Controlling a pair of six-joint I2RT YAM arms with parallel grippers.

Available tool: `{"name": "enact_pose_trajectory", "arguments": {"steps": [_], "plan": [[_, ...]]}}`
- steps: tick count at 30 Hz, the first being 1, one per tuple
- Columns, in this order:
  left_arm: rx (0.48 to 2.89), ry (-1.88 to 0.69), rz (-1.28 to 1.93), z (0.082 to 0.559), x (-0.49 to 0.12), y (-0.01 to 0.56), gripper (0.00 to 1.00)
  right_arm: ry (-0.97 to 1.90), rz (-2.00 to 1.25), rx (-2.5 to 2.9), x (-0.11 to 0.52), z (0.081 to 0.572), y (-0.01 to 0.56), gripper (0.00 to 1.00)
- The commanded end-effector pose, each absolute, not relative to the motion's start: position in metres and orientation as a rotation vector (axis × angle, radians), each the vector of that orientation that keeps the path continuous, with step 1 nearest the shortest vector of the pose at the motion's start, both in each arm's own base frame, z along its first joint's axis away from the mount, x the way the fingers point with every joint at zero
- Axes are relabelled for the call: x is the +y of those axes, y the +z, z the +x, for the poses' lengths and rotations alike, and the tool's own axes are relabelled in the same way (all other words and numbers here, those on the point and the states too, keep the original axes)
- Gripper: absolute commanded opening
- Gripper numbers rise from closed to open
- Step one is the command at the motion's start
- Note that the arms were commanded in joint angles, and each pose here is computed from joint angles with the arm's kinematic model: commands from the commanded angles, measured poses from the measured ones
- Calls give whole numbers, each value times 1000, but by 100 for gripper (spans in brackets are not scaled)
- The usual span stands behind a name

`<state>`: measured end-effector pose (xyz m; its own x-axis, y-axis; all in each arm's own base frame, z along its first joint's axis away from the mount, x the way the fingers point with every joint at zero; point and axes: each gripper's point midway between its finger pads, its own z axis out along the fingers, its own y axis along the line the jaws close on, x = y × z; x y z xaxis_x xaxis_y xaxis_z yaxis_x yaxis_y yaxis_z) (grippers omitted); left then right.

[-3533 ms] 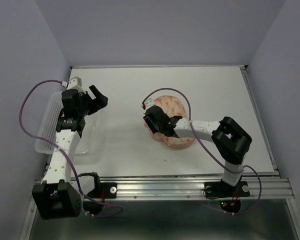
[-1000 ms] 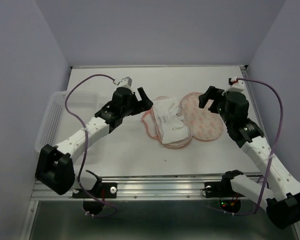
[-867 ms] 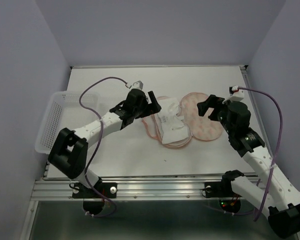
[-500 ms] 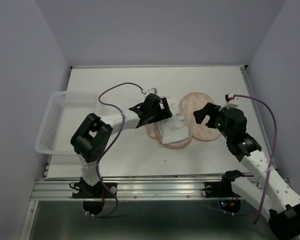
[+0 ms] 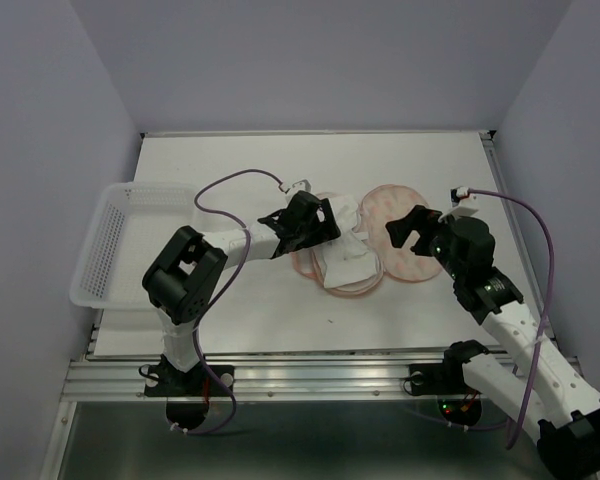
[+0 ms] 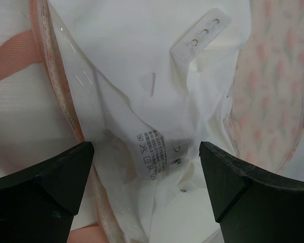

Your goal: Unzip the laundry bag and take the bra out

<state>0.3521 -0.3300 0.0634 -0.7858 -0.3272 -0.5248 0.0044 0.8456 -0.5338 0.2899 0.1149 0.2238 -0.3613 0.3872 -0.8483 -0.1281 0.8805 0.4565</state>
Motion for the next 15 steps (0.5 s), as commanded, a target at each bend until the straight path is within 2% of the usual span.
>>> {"name": "enact_pose_trajectory", "arguments": {"steps": [1,15], "plan": [[2340,-669,-237,359,-327,80,98,579,177,1835,121,292,232,100],[2316,-635,-230,366,-325,91,98,579,155,1849,123,291,227,100]]}}
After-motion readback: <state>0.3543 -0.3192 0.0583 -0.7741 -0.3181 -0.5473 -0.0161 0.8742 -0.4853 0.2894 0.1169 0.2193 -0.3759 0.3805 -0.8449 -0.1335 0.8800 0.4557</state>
